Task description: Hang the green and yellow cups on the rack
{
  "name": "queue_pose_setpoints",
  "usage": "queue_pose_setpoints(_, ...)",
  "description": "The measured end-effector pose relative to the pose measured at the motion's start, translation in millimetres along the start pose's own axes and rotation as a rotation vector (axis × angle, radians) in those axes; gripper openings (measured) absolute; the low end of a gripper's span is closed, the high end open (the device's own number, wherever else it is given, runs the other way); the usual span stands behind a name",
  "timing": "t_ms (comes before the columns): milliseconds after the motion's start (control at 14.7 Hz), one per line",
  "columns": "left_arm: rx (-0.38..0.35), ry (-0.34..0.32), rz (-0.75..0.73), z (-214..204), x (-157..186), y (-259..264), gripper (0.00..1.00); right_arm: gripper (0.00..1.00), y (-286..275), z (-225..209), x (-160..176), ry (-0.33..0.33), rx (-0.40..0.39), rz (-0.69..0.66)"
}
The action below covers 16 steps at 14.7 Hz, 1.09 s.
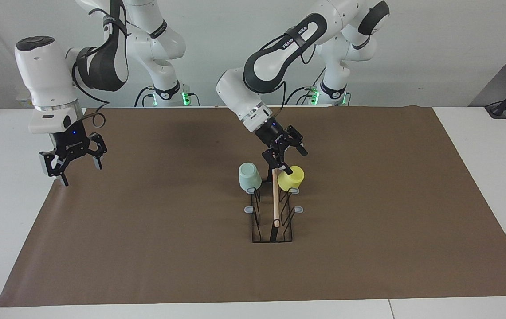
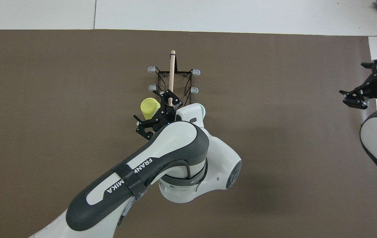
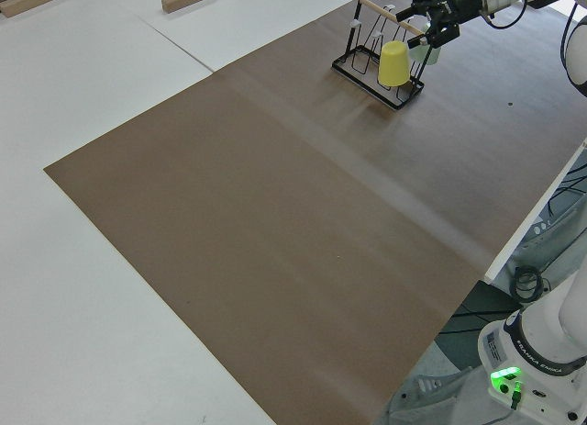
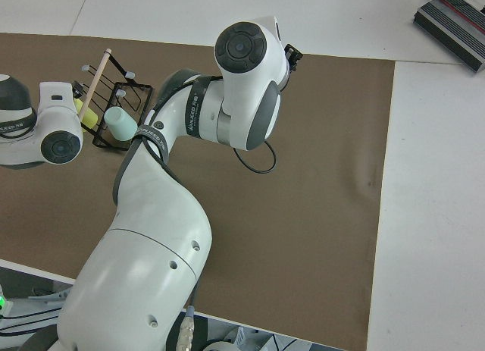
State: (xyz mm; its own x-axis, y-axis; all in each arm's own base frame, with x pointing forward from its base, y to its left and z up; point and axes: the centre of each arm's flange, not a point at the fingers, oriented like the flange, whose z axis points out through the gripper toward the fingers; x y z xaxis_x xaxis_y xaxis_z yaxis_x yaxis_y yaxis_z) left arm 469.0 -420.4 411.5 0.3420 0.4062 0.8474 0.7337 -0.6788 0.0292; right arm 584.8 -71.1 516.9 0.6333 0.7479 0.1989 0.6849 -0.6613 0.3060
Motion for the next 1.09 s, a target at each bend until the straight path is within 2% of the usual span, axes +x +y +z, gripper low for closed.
queue_pose_setpoints(409,0.11,-0.119,0.379,9.7,61.4,-23.0,1.0,1.0,-32.7,-35.6,29.3,-0.149,0.087,0.418)
queue_pose_setpoints(614,0.118,-0.197,0.512,28.0,102.7,-34.1,1.0,1.0,-39.5,-57.1,35.2,-0.246,0.115,0.646)
queue_pose_setpoints(818,0.072,-0.293,0.676,64.1,148.9,-45.2,1.0,1.0,-47.5,-82.8,37.8,-0.352,0.153,0.822)
queue_pose_setpoints(955,-0.004,-0.384,0.744,89.4,189.5,-58.2,1.0,1.0,-43.1,-99.6,35.2,-0.359,0.201,0.878)
queue_pose_setpoints(1091,-0.1,-0.512,0.8,109.6,239.3,-86.3,1.0,1.0,-35.5,-101.4,27.2,-0.361,0.217,0.904)
